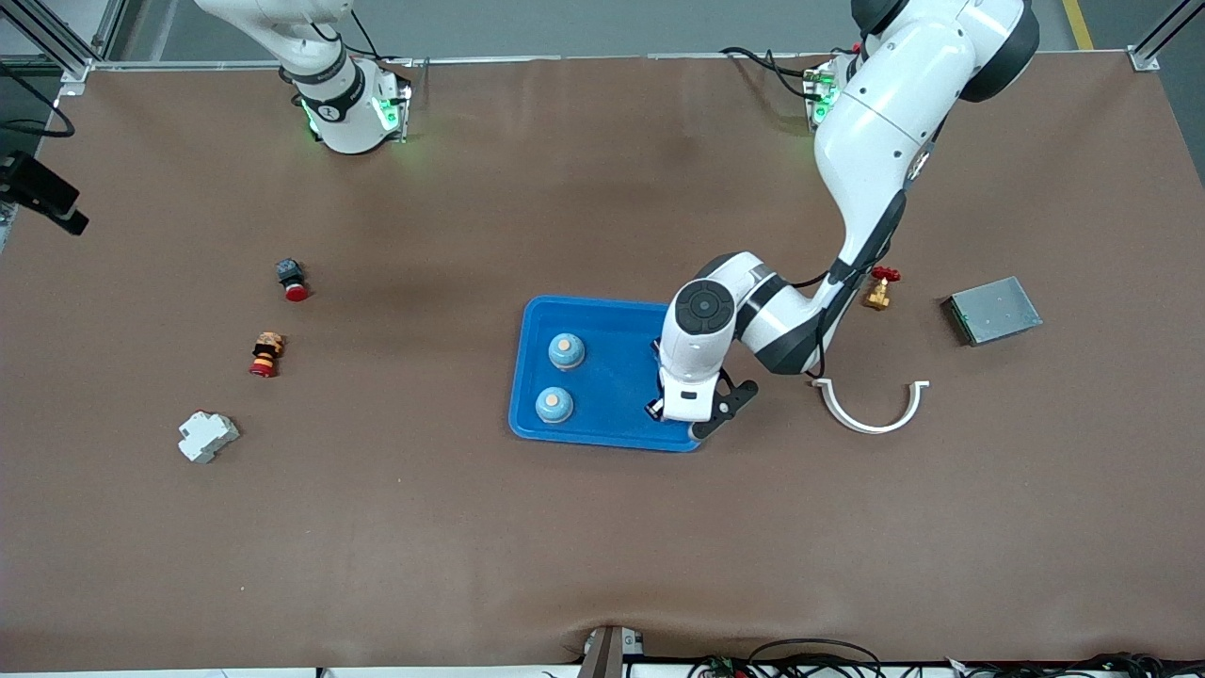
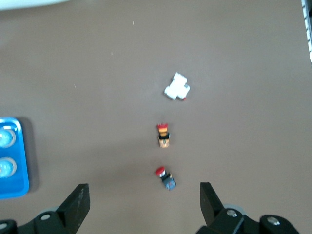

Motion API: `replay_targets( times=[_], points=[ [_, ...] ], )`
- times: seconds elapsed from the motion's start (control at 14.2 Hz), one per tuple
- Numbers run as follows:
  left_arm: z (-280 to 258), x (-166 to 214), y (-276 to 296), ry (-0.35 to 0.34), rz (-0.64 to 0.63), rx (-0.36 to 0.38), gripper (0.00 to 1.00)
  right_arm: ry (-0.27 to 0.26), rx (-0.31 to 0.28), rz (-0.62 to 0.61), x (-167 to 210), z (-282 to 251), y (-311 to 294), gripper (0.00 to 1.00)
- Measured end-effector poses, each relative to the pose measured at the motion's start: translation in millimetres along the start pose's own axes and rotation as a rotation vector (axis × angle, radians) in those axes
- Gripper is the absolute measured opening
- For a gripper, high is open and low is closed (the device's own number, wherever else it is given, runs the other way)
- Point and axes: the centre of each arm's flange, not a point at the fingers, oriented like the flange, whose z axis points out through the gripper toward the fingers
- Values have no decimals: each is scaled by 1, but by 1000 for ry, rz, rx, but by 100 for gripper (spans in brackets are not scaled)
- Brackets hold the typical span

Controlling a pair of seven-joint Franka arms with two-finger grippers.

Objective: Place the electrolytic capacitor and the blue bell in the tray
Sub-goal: 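Lower the capacitor into the tray with the left gripper and open it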

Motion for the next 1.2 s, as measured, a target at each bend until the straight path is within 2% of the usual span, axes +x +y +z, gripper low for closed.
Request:
replay_targets(
  times=[0.42, 0.49, 0.77, 0.91, 1.05, 1.2],
  points=[
    [0, 0, 1, 1, -1, -13, 34, 11, 5, 2, 2, -1, -2, 100],
    [0, 0, 1, 1, -1, -13, 39, 9, 5, 2, 2, 0, -2, 100],
    [-3, 2, 3, 10, 9, -27, 79, -18, 2, 2, 10, 16, -3, 100],
    [-8, 6, 7, 49, 39, -41, 99, -27, 2, 2, 13, 22, -4, 100],
    [-26, 15, 11, 82, 84, -55, 100, -27, 2, 3, 14, 22, -4, 100],
    [-56, 27, 11, 109, 147, -20, 100, -26, 2, 4, 14, 22, -4, 100]
  ],
)
